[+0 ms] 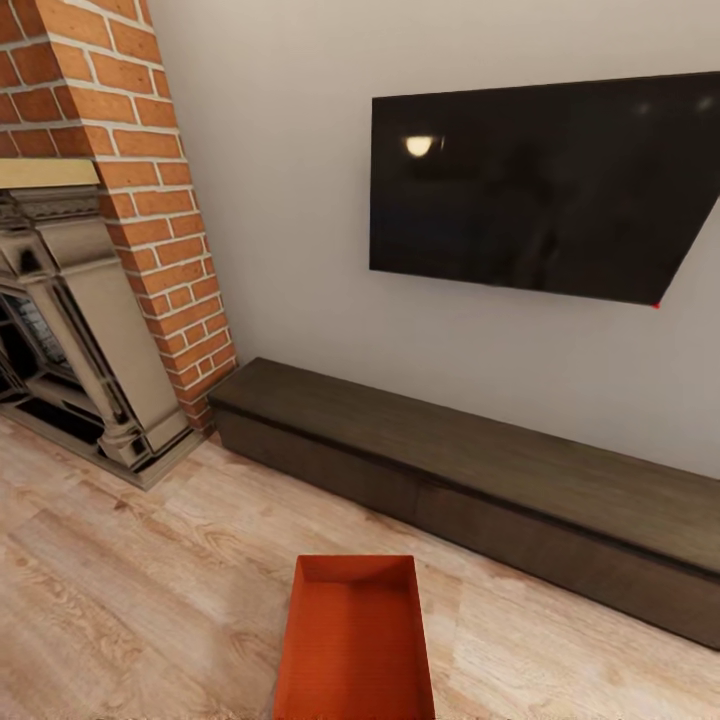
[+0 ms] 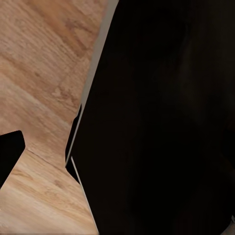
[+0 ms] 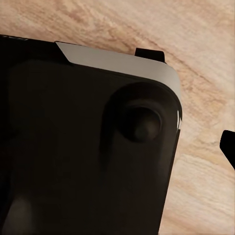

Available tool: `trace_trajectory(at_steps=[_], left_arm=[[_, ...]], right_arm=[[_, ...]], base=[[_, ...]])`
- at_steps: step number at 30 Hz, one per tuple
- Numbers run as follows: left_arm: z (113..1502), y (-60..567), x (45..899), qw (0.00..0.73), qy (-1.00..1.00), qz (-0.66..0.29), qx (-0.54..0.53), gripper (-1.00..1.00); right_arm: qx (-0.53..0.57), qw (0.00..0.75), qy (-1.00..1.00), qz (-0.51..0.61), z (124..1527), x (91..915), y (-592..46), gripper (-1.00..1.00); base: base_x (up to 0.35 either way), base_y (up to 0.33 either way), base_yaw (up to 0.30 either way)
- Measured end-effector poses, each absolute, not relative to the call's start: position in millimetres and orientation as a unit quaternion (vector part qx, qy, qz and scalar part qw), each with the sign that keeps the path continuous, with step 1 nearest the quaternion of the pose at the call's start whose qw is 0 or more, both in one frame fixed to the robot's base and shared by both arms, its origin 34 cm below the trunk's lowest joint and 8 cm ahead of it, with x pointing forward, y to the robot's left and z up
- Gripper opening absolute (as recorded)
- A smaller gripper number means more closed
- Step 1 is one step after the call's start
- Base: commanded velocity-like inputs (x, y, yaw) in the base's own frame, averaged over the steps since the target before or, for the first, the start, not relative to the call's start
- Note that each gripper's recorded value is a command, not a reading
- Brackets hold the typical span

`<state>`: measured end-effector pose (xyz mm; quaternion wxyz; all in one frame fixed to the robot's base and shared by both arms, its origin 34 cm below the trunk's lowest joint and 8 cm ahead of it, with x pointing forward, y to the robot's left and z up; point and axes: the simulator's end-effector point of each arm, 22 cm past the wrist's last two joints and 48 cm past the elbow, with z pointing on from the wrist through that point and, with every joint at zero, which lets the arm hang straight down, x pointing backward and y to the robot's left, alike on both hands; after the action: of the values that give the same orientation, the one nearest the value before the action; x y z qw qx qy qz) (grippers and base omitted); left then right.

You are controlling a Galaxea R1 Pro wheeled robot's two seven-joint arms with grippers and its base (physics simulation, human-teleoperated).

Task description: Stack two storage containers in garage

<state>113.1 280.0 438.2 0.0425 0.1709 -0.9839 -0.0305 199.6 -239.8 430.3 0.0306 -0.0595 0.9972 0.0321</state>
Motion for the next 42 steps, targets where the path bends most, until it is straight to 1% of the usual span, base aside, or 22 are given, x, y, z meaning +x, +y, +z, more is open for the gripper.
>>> trace_trajectory(at_steps=[42], left_arm=[[441, 280, 87, 0.076, -0.982, -0.036, 0.170, 1.00]], right_arm=[[-0.057, -0.003, 0.998, 0.034, 427, 173, -240, 1.00]], base=[[0.000, 0.000, 0.000]])
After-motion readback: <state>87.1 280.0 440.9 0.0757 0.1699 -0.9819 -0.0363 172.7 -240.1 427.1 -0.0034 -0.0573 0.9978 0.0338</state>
